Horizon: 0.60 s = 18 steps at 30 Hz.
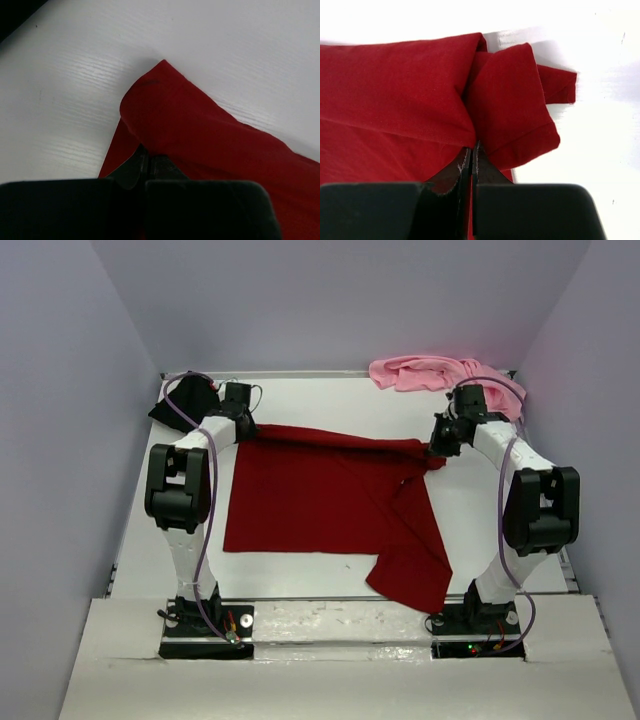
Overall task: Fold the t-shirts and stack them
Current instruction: Fold the tshirt
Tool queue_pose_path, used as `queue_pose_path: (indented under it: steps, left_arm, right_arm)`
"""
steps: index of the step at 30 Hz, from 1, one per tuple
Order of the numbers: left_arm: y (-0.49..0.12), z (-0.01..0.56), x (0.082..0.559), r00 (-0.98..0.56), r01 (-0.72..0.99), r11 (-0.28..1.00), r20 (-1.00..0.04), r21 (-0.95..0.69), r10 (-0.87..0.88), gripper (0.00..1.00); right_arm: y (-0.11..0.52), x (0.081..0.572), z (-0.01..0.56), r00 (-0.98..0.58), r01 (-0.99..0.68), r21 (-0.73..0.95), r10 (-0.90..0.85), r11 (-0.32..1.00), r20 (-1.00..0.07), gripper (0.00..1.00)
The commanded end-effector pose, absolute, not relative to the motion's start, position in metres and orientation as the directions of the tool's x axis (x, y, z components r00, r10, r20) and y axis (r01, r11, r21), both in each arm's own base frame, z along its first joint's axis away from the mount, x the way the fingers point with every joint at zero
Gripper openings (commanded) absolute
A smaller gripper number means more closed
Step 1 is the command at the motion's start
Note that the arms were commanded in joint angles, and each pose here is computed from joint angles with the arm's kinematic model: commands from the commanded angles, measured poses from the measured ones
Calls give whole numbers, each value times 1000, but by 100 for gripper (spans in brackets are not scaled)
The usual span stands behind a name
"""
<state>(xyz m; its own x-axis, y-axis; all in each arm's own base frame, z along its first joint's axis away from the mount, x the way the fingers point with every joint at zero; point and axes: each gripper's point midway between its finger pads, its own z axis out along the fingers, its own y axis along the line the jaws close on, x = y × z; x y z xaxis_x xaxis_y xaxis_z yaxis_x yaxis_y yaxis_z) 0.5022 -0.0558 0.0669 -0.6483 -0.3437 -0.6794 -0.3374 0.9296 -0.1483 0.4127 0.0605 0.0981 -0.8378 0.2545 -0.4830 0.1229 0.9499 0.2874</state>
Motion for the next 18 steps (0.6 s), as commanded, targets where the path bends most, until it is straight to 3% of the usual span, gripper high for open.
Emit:
queue_pose_path:
  steps: [1,17,18]
  left_arm:
    - [-41,68,491,-651,-367,922,-674,-122,-349,0]
    - [-42,69,481,-663,-400,907,-641,-131,-386,0]
    - [-42,70,482,-662,-400,907,-642,-132,-386,0]
  right_arm:
    - [41,409,97,-819,177,239,278,955,-503,0]
    - [47,410,55,-866,195,248,285,949,-410,0]
    - [48,411,55,-868,192,251,284,949,-407,4]
